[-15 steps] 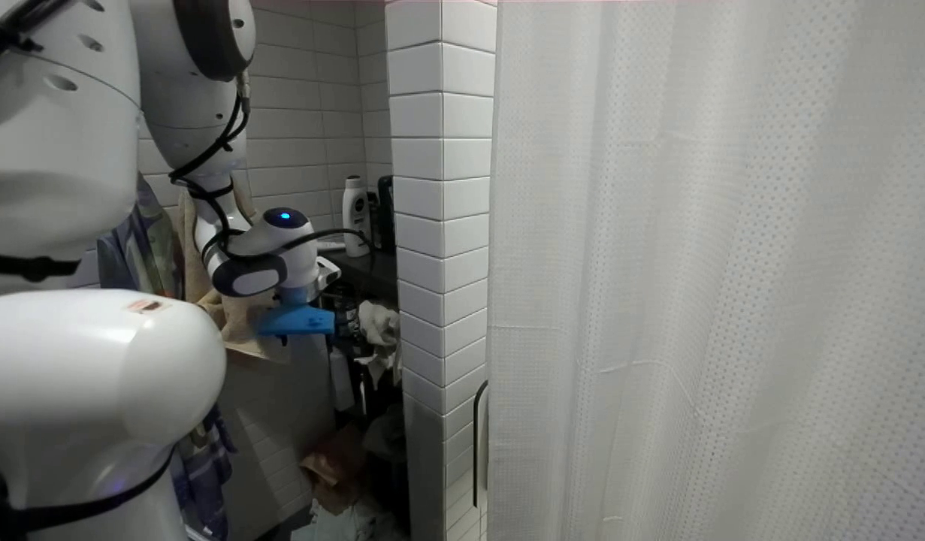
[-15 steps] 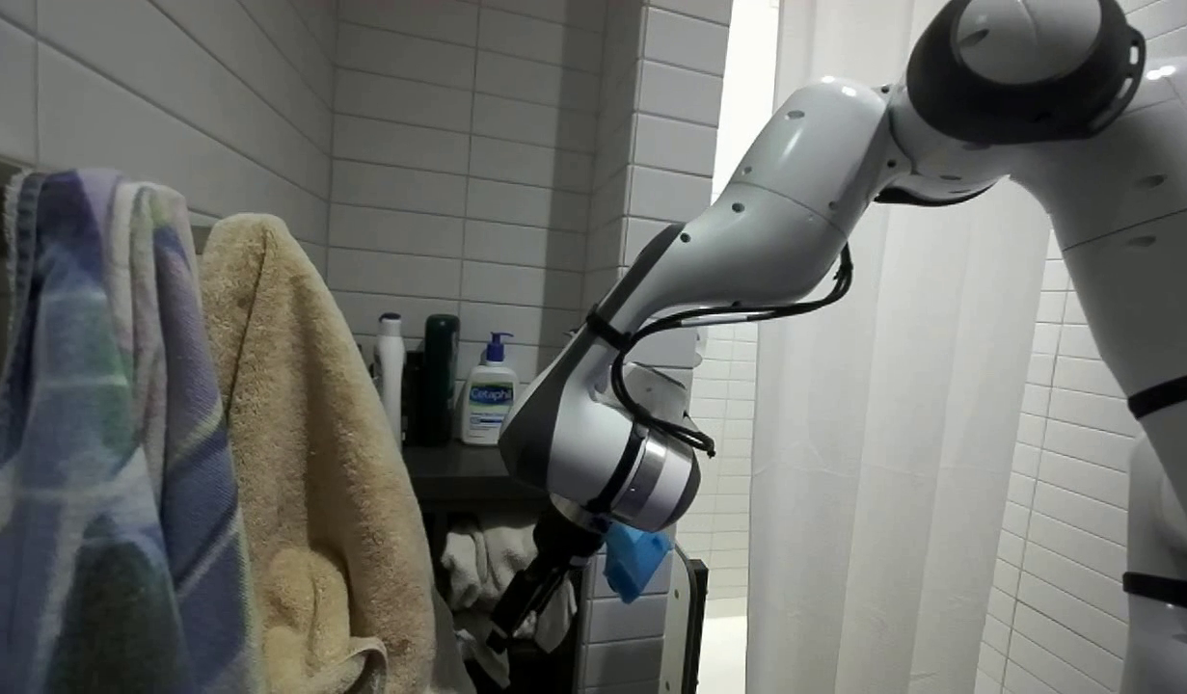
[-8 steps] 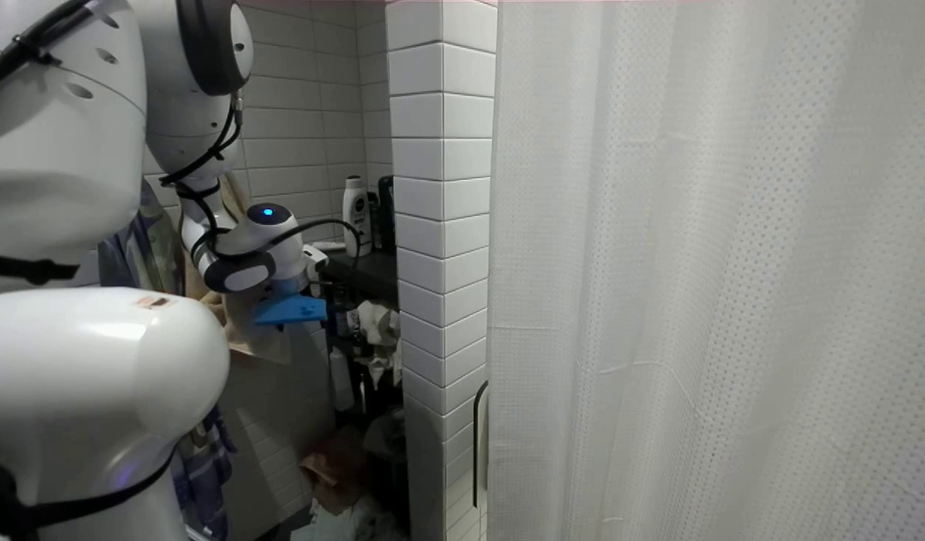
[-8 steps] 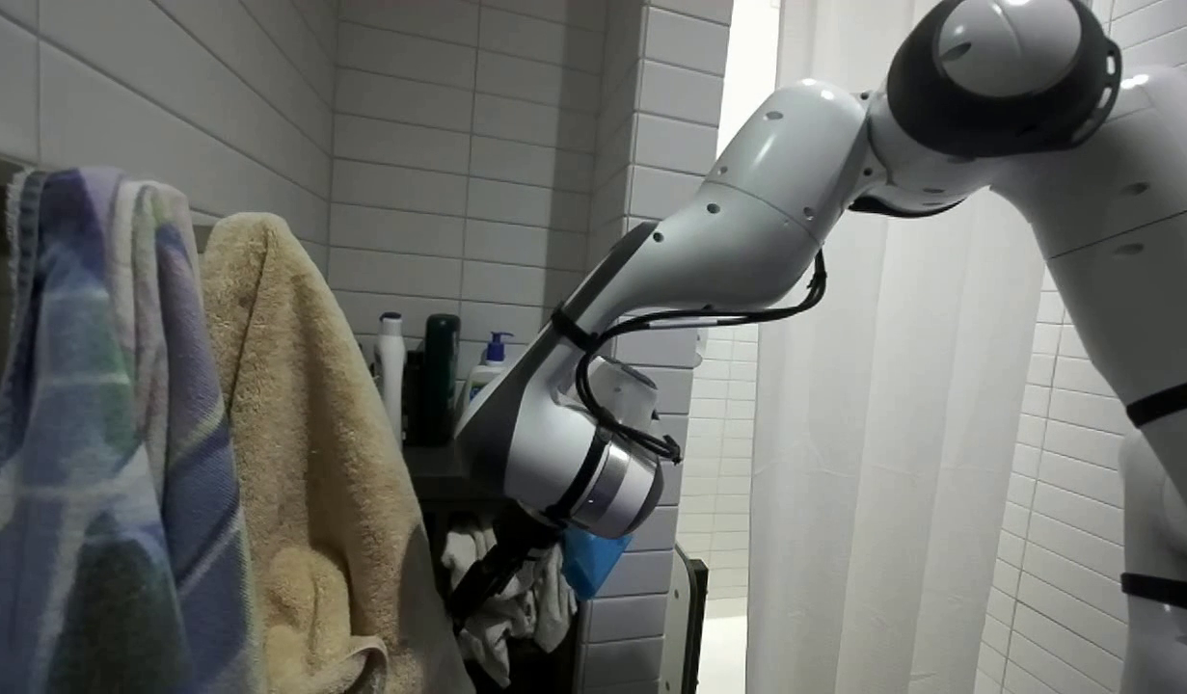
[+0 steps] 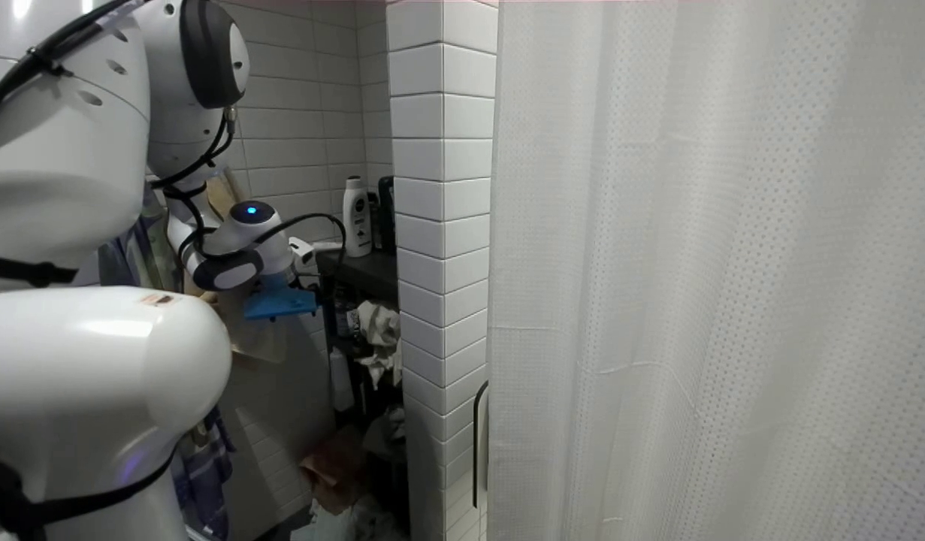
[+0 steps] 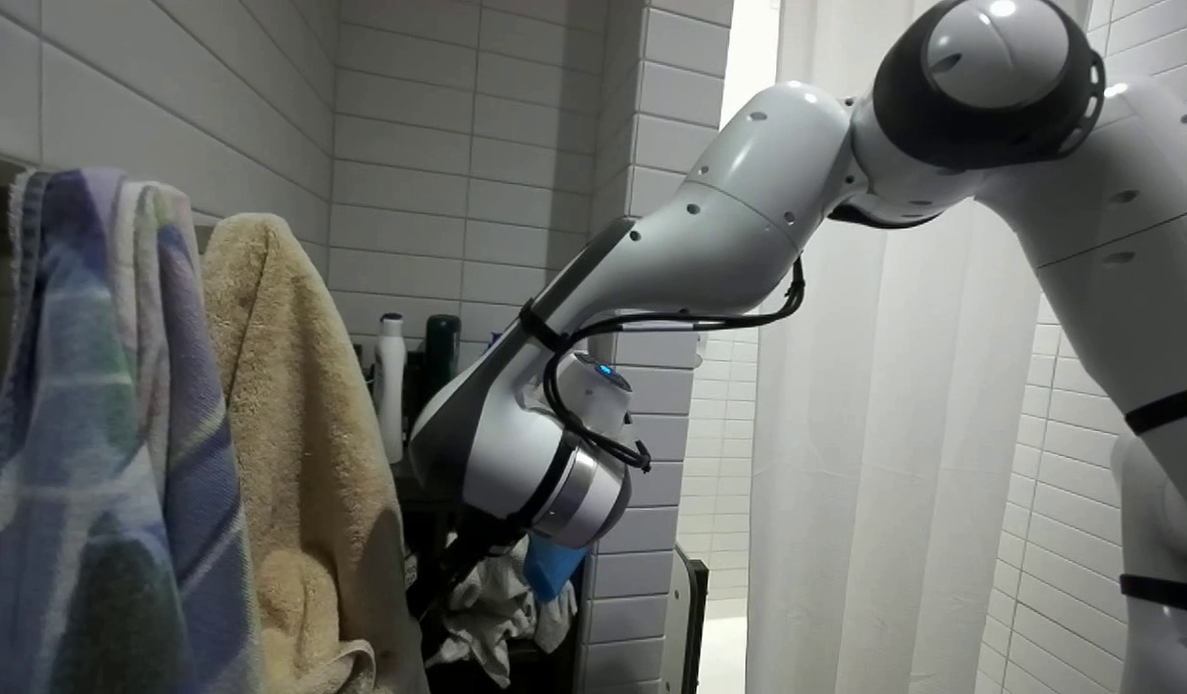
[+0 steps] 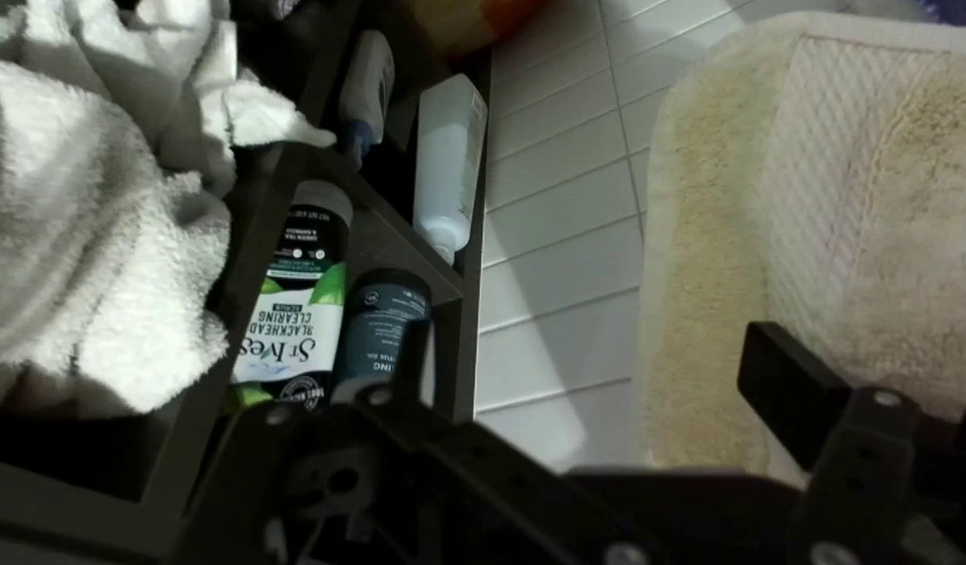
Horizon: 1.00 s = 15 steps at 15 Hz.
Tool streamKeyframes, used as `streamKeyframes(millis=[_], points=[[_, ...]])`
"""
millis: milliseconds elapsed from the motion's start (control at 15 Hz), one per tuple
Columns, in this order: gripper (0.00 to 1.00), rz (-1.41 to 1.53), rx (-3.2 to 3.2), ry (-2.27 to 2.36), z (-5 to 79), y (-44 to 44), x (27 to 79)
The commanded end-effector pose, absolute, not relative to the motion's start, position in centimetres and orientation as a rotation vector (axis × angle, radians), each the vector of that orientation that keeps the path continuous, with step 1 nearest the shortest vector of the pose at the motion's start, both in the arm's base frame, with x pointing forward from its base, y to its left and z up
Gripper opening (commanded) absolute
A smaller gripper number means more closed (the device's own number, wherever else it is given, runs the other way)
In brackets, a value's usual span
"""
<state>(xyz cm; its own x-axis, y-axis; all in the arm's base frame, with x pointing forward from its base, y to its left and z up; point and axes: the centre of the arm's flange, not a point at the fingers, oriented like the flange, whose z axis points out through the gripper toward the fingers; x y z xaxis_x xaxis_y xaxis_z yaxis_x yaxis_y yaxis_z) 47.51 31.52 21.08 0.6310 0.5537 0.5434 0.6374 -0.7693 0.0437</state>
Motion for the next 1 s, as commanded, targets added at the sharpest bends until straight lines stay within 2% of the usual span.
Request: streamKeyframes(millis=[0,400,933], points=[[1.00,-0.929,-2.668,-0.976,21.5,33.6,48.5],[1.00,-1.066,-2.663,-0.876,21.6,35.0,48.6],[1.00,-1.106,-2.773,-0.731,19.4,31.5,49.1]])
